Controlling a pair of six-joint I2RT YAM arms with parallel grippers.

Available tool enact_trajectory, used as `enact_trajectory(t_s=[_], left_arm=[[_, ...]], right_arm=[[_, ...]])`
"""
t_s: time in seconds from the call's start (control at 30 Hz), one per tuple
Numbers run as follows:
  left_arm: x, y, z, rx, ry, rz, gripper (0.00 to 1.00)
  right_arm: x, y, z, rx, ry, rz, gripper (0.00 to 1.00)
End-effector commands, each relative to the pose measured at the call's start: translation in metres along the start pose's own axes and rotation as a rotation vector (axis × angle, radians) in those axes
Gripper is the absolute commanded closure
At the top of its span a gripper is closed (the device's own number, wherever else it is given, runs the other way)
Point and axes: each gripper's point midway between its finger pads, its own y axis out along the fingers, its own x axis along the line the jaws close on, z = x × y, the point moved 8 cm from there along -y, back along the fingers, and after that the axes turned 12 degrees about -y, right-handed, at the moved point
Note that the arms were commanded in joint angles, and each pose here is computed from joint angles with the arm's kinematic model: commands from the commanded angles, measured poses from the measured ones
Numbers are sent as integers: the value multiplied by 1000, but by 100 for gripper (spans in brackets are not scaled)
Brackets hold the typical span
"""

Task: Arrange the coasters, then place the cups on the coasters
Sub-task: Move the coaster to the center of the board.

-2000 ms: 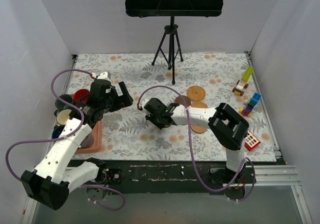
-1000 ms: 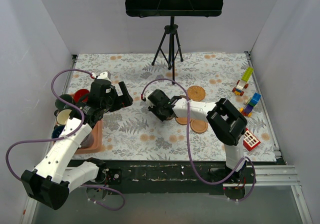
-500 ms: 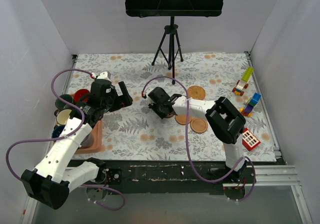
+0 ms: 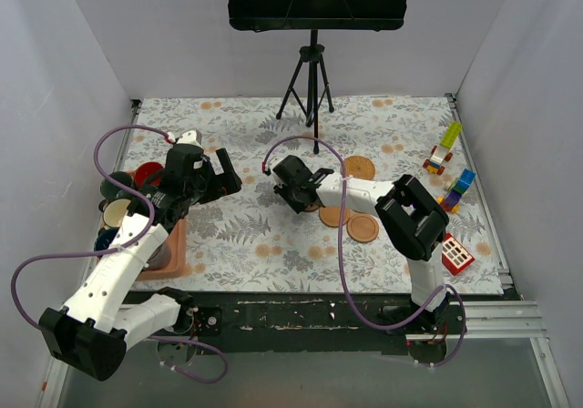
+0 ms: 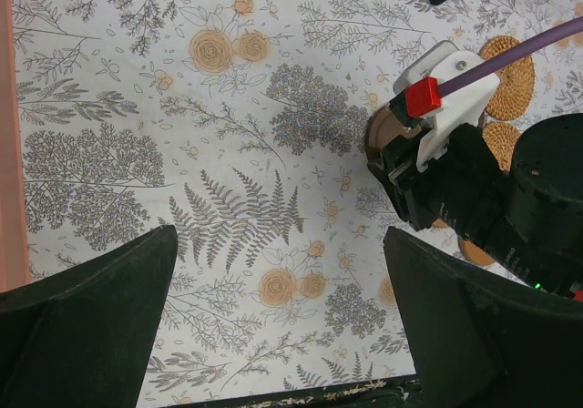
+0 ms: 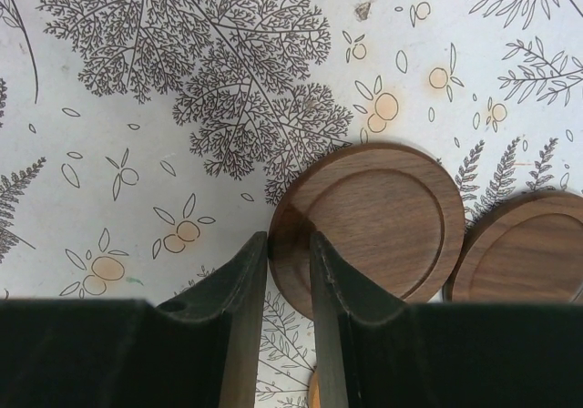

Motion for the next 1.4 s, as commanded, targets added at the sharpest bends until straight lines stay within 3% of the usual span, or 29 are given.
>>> enact_trajectory(t_s=[0.0,0.43,0.8,1.03,1.17,1.37], left_arm=[[0,-2,-3,-17,9,-9,2],[-1,-3,-5,-23,8,-10,2],[-2,-2,-6,-24,8,-14,2],[-1,-1,-5,-18,8,-22,2],[-1,0,-5,-18,3,-27,2],[-2,2,-4,-12,0,-22,2]], right_arm=[[-2,3,11,43,16,15,68],[-6,-6,-3,-9,23,4,67],[-17,-30,-36,-123,41,12,59],[-24,-56,-52,-197,66,15,41],[-19,-74,-40,-200,117,-13,38],[0,-90,15,-117,207,-56,38]])
